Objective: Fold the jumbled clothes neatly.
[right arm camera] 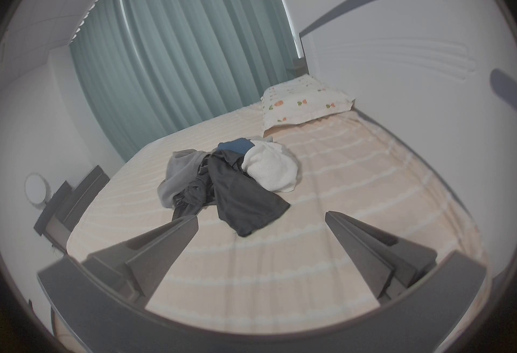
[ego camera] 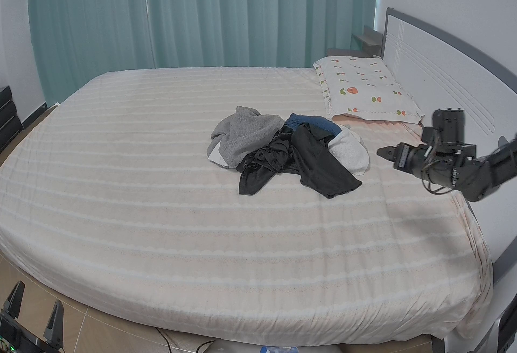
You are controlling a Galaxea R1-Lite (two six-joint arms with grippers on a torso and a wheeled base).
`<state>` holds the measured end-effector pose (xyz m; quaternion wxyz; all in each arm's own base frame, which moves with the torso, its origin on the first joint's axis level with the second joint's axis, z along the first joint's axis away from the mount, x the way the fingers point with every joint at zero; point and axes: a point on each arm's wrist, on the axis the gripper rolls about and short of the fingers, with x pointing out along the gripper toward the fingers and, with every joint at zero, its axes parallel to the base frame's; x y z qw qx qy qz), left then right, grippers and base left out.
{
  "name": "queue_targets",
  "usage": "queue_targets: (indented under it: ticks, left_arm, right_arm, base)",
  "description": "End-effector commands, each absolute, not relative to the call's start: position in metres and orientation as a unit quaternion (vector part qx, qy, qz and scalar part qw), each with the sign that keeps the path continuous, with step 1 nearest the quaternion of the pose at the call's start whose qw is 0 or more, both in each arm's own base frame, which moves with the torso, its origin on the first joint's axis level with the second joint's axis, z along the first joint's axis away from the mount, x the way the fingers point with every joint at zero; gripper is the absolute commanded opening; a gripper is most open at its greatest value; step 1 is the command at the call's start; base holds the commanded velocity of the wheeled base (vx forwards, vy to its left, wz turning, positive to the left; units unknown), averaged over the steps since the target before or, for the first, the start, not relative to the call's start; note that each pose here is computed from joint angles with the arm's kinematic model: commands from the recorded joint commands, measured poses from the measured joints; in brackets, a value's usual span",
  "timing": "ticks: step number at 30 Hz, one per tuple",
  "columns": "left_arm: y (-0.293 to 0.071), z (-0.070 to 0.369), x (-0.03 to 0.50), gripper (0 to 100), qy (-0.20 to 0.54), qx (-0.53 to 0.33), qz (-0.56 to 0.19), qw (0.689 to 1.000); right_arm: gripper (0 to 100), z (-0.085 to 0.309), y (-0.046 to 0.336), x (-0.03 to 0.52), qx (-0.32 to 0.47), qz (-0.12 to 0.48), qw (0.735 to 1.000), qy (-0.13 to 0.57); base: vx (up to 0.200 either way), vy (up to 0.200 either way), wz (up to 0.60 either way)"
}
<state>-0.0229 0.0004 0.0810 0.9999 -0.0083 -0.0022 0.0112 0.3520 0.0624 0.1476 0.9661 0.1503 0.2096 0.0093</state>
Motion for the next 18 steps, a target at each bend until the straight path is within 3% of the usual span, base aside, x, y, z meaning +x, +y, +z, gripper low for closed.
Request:
queue_targets:
  ticks: [1,18]
  left_arm:
    - [0.0,0.076,-0.023,100,-0.002,-0.008,0.011,1.0]
    - [0.0,0.076,-0.023,100,-0.002,-0.008,0.011,1.0]
  right_arm:
    - [100,0.006,0.126,0.477,0.199,-0.035,0.94,0.276]
    - [100,-0.035,0.146,0.501,0.22,-0.06,0.933,0.279]
  base:
    - [0.0,0.0,0.0]
    - [0.0,0.0,0.0]
